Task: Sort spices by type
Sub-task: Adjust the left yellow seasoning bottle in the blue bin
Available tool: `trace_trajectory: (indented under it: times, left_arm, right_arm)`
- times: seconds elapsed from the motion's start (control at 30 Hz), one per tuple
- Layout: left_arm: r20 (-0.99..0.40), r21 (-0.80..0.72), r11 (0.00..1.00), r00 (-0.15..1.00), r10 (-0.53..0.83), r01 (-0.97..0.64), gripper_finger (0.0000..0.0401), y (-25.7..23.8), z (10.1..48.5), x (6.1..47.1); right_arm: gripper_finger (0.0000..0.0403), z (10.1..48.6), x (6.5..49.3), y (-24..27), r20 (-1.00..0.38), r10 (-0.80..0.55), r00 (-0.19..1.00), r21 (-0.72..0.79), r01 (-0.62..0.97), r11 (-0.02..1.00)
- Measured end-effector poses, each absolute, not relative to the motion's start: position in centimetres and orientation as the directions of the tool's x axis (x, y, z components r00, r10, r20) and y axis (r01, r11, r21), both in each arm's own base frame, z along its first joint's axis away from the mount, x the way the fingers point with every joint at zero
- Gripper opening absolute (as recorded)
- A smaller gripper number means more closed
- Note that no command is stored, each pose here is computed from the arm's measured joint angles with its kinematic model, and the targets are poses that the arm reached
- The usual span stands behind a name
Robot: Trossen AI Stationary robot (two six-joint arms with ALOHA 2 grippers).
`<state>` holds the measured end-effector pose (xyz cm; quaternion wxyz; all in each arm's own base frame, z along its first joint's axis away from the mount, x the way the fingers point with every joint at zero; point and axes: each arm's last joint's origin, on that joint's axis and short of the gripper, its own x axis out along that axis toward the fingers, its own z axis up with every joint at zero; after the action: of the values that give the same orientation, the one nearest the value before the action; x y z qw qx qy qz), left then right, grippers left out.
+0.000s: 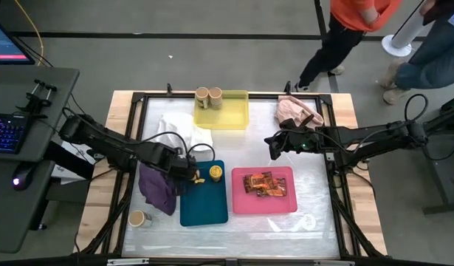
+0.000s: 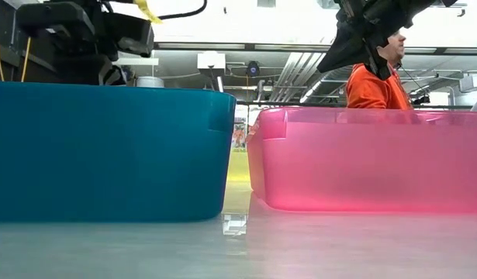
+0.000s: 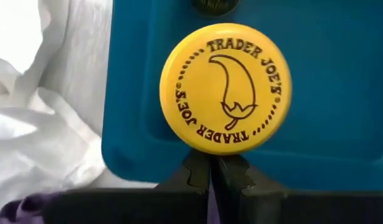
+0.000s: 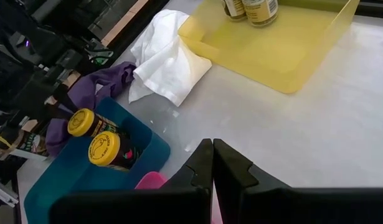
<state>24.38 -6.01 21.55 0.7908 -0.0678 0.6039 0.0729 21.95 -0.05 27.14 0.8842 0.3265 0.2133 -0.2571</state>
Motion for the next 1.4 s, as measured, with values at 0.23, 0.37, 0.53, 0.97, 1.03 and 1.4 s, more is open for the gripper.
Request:
trace_trajectory:
  times: [0.23, 0.37, 0.53, 0.97, 1.03, 1.4]
  left_arm:
    - [-0.961, -0.026, 0.980, 0.275, 0.029, -0.195, 0.0000, -6.1, 21.4, 24.7]
    - [-0.963, -0.017, 0.983, 0.267, 0.032, -0.181, 0.0000, -6.2, 21.0, 25.0]
    - [-0.968, -0.009, 0.987, 0.250, 0.032, -0.162, 0.0000, -6.4, 19.9, 25.8]
    - [-0.946, -0.018, 0.986, 0.321, 0.038, -0.167, 0.0000, -6.6, 19.5, 26.9]
    - [-0.946, -0.015, 0.986, 0.322, 0.039, -0.163, 0.0000, -6.5, 19.5, 26.9]
    - [-0.940, -0.009, 0.985, 0.338, 0.051, -0.171, 0.0000, -5.9, 19.6, 27.2]
  right_arm:
    - [0.0000, 27.1, 22.0, -0.1, -0.545, -0.315, 0.777, 0.468, 0.594, 0.654]
    - [0.0000, 27.1, 22.0, -0.1, -0.544, -0.315, 0.777, 0.469, 0.593, 0.654]
    - [0.0000, 27.2, 22.0, 0.0, -0.542, -0.315, 0.780, 0.471, 0.591, 0.654]
    - [0.0000, 27.2, 22.0, 0.0, -0.539, -0.314, 0.781, 0.473, 0.590, 0.654]
    - [0.0000, 27.2, 22.0, 0.0, -0.539, -0.314, 0.781, 0.473, 0.590, 0.654]
    - [0.0000, 27.2, 22.0, 0.0, -0.539, -0.314, 0.781, 0.473, 0.590, 0.654]
